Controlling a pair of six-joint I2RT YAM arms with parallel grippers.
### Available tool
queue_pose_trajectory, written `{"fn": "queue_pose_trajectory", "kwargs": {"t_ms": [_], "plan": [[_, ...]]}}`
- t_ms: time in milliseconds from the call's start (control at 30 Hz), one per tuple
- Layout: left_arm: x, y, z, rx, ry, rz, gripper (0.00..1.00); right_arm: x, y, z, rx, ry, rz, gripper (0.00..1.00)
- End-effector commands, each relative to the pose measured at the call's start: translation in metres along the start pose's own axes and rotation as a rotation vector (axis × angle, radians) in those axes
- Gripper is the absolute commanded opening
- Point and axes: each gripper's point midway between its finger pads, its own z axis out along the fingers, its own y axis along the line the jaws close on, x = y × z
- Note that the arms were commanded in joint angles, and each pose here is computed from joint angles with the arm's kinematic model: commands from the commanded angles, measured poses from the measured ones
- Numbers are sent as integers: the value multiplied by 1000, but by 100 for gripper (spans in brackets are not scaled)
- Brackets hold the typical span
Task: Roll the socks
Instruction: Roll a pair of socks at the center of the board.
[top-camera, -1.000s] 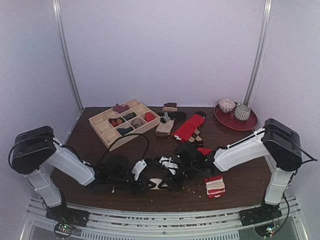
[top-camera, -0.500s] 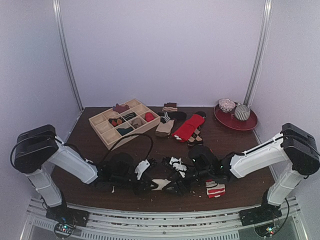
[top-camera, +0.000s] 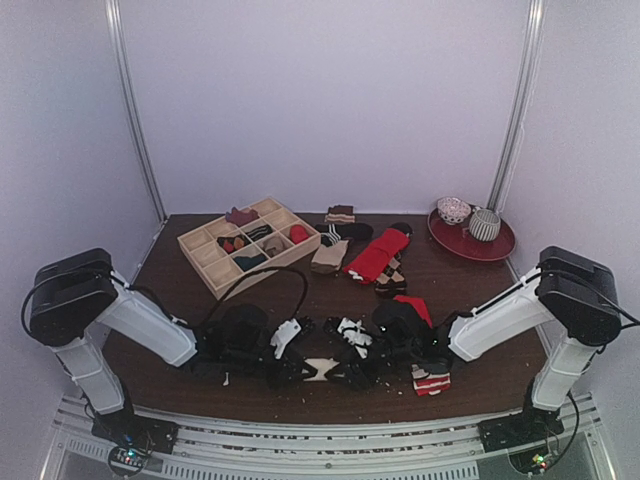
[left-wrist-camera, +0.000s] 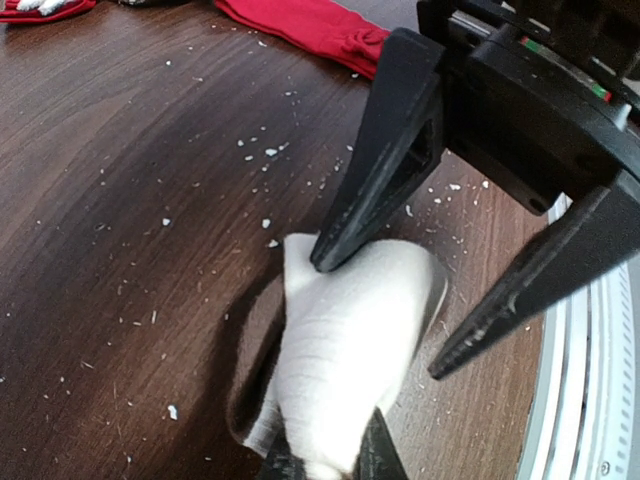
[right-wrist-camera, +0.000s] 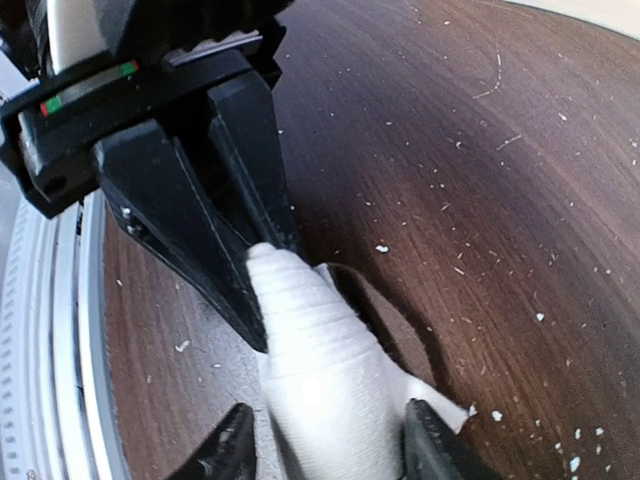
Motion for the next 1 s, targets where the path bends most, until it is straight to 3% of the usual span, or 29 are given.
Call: {"fn": "queue_pose_trajectory", "kwargs": {"t_ms": [0,133,167,333,433,533,633,767,967], "plan": [[78,12,-2,-34,267,-90,0,30,-9,3,41,70,51,42],[72,12,-3,-37,251,-73,1,42,-7,7,-1,112,107,25],[67,13,-3,-45,239,-60,6,46,-6,9,-23,137,140,23],[19,21,-7,-132,119,59,41,75,-7,9,-70,263,260,20],[-21,20,-11,-164,30,164,52,97,-10,6,-106,354,367,20],[-53,15,-20,-180,-59,250,69,113,-14,1,-105,435,428,20],[-80,1,-35,-151,-176,330,96,127,-17,-3,-94,514,446,20],[-93,-3,-49,-148,-266,373,98,130,-24,-5,-55,542,449,20],[-85,7,-41,-99,-265,322,95,131,-32,-5,-11,551,438,20]]}}
